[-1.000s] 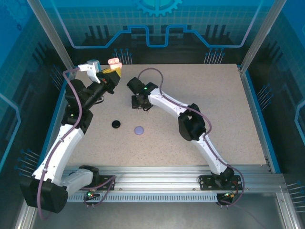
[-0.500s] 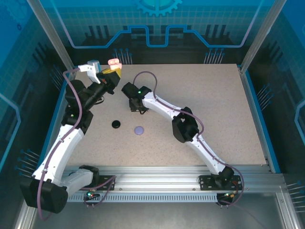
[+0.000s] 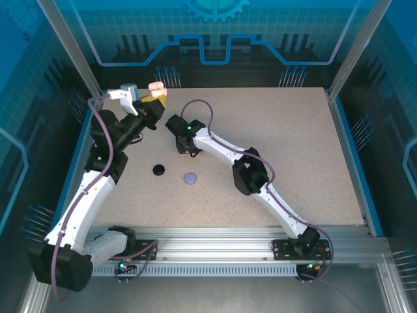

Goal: Insert the wireless bluetooth earbuds into the charging case

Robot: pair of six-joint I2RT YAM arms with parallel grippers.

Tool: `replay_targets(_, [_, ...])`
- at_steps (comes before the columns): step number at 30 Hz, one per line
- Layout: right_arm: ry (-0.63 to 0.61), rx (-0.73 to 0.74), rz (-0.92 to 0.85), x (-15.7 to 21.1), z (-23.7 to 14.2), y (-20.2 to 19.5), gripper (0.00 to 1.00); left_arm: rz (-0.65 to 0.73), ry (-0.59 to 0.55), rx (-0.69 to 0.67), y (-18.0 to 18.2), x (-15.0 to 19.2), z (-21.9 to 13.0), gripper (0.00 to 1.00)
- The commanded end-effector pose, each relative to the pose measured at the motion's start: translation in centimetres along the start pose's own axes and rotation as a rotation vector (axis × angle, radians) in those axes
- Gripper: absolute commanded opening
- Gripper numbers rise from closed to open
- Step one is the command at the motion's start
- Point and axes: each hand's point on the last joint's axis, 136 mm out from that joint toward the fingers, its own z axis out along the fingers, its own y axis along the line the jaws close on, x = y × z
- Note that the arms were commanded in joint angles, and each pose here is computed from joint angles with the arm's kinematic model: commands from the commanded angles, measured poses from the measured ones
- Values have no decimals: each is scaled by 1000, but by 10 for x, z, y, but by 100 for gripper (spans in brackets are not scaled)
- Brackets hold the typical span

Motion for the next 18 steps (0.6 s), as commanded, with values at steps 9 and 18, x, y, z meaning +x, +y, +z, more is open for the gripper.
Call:
replay_targets(9, [-6,48,17,7,20,-4,34,0,-25,5,-3,-3,-5,0])
replay_targets(18, [0,23,28,8,26,2,29,2,-19,3,-2,-1,-4,0])
